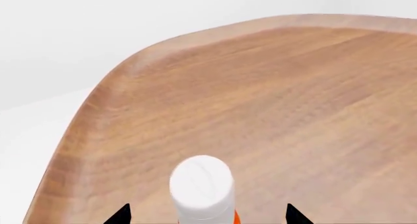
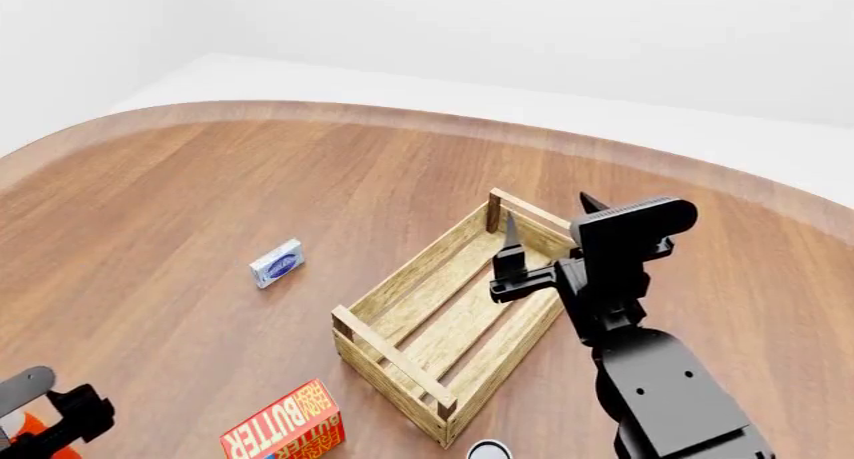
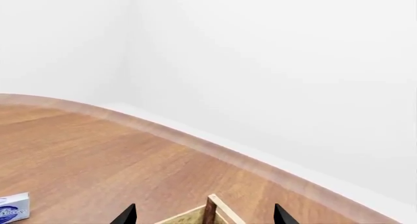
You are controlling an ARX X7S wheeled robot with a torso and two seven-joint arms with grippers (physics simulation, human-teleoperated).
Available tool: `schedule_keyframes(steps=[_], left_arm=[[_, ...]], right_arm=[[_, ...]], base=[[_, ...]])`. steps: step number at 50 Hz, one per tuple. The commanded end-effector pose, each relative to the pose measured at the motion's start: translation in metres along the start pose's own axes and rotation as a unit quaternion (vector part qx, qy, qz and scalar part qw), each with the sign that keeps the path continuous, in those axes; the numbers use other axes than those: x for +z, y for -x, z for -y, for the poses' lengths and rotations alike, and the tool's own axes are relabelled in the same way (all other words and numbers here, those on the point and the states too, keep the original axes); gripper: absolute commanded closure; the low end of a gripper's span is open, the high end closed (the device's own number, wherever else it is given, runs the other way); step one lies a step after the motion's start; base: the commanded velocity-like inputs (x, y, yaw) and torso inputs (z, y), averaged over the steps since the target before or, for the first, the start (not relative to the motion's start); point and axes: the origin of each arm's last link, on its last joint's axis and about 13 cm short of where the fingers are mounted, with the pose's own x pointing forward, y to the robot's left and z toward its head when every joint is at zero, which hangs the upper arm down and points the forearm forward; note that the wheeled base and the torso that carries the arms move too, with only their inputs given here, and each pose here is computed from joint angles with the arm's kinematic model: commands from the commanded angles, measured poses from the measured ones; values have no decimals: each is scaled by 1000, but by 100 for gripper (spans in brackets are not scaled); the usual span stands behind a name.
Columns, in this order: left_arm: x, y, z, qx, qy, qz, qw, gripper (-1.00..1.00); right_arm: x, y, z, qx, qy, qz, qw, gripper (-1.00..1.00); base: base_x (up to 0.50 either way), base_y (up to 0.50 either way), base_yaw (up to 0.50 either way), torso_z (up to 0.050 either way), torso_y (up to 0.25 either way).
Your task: Pick up the ketchup, and put it in the wooden tray.
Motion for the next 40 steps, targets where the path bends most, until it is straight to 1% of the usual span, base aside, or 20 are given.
schedule_keyframes(steps=[1, 18, 36, 37, 40], left_arm=[[-5, -7, 5, 2, -6, -6, 1000, -100], [-15, -26, 11, 26, -8, -32, 999, -100], [-20, -57, 28, 53, -16, -41, 998, -100], [-20, -59, 29, 55, -16, -40, 998, 100], [-21, -63, 30, 57, -16, -37, 998, 100]], right_arm=[[0, 0, 0, -2, 1, -2, 1000, -100], [-1, 0, 0, -4, 4, -4, 1000, -100], [-3, -1, 1, -9, 4, -8, 1000, -100], [-3, -1, 1, -9, 4, -9, 1000, -100], [-3, 0, 1, -10, 4, -9, 1000, -100]], base=[[0, 0, 0, 0, 0], [0, 0, 0, 0, 0], [0, 0, 0, 0, 0], [0, 0, 0, 0, 0], [0, 0, 0, 0, 0]])
